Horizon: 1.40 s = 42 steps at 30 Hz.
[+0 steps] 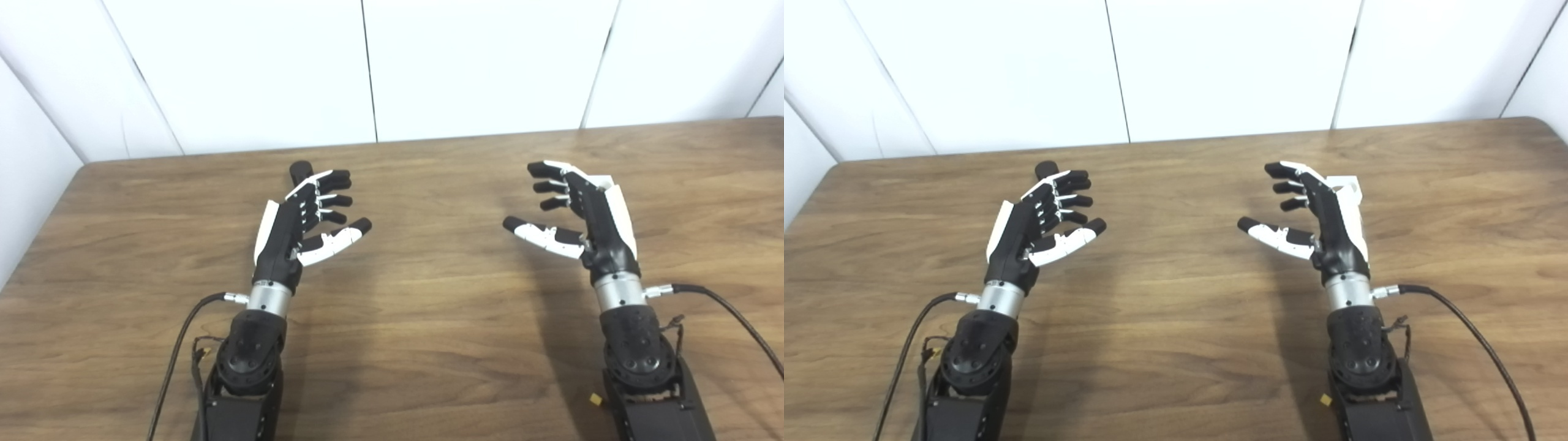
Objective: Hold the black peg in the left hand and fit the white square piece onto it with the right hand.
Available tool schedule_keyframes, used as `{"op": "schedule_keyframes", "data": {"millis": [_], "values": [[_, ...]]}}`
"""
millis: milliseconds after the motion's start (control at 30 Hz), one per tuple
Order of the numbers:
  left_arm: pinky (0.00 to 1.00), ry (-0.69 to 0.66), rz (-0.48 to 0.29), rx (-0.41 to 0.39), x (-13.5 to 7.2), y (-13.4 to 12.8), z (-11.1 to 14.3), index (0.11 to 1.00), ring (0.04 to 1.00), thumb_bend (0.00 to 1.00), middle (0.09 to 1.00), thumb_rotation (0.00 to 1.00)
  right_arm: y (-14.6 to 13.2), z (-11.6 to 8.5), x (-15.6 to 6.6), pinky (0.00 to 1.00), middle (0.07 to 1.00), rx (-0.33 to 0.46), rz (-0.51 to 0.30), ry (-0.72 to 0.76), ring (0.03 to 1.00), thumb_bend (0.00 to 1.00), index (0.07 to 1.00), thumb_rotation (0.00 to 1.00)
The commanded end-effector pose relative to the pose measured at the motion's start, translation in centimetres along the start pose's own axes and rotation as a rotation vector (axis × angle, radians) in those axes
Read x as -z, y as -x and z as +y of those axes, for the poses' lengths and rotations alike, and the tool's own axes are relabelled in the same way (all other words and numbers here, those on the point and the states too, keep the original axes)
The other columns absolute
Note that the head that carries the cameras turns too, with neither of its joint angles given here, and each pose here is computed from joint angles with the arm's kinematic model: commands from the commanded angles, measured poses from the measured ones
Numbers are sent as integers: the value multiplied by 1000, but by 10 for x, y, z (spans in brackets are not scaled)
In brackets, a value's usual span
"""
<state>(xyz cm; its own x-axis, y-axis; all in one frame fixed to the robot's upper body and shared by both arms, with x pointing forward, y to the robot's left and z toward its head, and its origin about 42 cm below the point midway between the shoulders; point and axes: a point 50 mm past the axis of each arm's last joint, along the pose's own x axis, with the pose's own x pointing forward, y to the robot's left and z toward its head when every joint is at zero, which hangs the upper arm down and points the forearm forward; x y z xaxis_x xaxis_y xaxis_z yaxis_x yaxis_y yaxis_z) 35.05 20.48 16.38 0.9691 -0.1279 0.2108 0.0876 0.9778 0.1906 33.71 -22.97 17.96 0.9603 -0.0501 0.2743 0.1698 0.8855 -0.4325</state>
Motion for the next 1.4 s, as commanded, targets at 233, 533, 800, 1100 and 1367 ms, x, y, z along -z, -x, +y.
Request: {"op": "schedule_keyframes", "data": {"millis": [233, 533, 800, 1100, 1367], "values": [[567, -10, -73, -10, -20, -16, 3, 728, 686, 686, 767, 124, -11, -5, -19, 606, 763, 47, -98, -19, 717, 696, 728, 177], [573, -2, -73, -5, -18, -13, -1, 729, 691, 681, 768, 129, -10, -9, -17, 595, 756, 48, -93, -11, 713, 692, 721, 178], [569, 12, -74, -2, -15, -14, -15, 722, 685, 677, 755, 125, -9, -19, -12, 604, 756, 51, -92, -6, 715, 677, 720, 124], [565, 13, -74, -5, -16, -14, -19, 717, 687, 668, 754, 118, -11, -23, -9, 595, 758, 54, -95, -10, 708, 677, 723, 125], [574, 5, -74, -9, -18, -15, -17, 723, 691, 661, 761, 96, -13, -25, -10, 594, 755, 55, -104, 2, 699, 672, 714, 118]]}}
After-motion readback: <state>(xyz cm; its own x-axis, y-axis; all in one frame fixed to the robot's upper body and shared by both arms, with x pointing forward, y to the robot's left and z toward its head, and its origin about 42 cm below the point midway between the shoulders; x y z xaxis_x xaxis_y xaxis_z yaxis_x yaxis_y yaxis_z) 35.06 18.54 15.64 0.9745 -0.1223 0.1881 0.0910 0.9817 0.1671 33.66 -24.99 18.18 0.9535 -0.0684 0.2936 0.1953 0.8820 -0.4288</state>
